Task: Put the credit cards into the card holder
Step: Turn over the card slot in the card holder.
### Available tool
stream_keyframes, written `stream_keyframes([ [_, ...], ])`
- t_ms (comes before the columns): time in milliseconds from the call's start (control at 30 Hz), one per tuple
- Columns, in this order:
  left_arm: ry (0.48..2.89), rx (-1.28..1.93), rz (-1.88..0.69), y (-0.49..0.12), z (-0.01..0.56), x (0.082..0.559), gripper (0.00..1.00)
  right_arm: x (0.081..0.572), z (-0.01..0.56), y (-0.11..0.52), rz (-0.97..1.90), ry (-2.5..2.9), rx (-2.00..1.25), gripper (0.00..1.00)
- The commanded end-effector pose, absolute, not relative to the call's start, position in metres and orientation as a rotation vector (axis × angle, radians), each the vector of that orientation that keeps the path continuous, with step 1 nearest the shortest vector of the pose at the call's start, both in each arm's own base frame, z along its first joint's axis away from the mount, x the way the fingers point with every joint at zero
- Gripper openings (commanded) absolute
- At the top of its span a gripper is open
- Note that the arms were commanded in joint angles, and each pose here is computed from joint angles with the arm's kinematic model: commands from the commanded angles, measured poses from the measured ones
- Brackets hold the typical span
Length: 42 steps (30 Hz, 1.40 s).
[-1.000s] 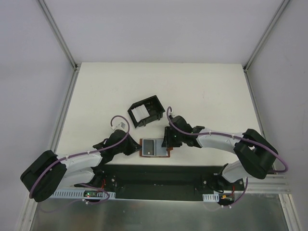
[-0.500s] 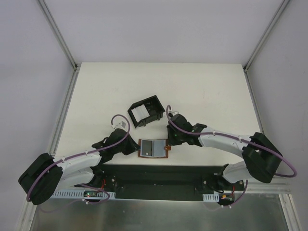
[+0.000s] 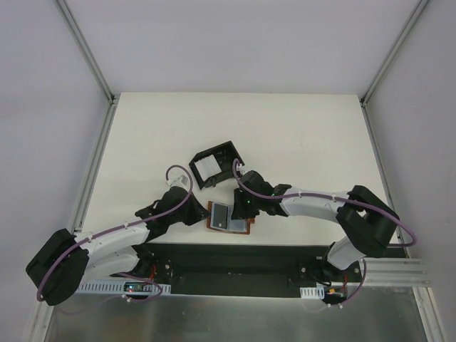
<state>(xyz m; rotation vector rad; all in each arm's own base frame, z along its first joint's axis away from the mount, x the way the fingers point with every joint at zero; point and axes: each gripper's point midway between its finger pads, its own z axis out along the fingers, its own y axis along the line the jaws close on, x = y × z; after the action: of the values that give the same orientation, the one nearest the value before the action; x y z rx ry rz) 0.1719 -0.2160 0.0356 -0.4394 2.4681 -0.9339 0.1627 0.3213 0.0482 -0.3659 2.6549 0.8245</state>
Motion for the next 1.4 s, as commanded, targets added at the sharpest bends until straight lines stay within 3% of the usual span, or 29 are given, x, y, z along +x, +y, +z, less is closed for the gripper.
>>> stream_keyframes([
  [0, 2.417, -0.374, -1.018, -0.229, 0.065, 0.177, 0.00, 0.161, 0.019, 0.305, 0.653, 2.772, -0.318, 0.16],
  [400, 2.439, 0.050, -1.170, -0.291, 0.112, 0.169, 0.00, 0.173, 0.017, 0.290, 0.609, 2.744, -0.255, 0.16],
  [633, 2.582, -0.217, -0.928, -0.265, 0.052, 0.166, 0.00, 0.202, 0.057, 0.239, 0.533, 2.564, -0.101, 0.22],
  [767, 2.533, -0.241, -0.936, -0.259, 0.059, 0.168, 0.00, 0.199, 0.067, 0.227, 0.558, 2.543, -0.065, 0.22],
  [933, 2.516, -0.317, -0.927, -0.252, 0.057, 0.168, 0.00, 0.192, 0.075, 0.239, 0.676, 2.529, -0.052, 0.22],
  [1200, 2.572, -0.601, -0.770, -0.218, 0.008, 0.155, 0.00, 0.169, 0.063, 0.270, 0.896, 2.614, -0.086, 0.22],
  [1367, 2.587, -0.655, -0.730, -0.209, -0.004, 0.150, 0.00, 0.164, 0.048, 0.284, 0.948, 2.665, -0.090, 0.28],
])
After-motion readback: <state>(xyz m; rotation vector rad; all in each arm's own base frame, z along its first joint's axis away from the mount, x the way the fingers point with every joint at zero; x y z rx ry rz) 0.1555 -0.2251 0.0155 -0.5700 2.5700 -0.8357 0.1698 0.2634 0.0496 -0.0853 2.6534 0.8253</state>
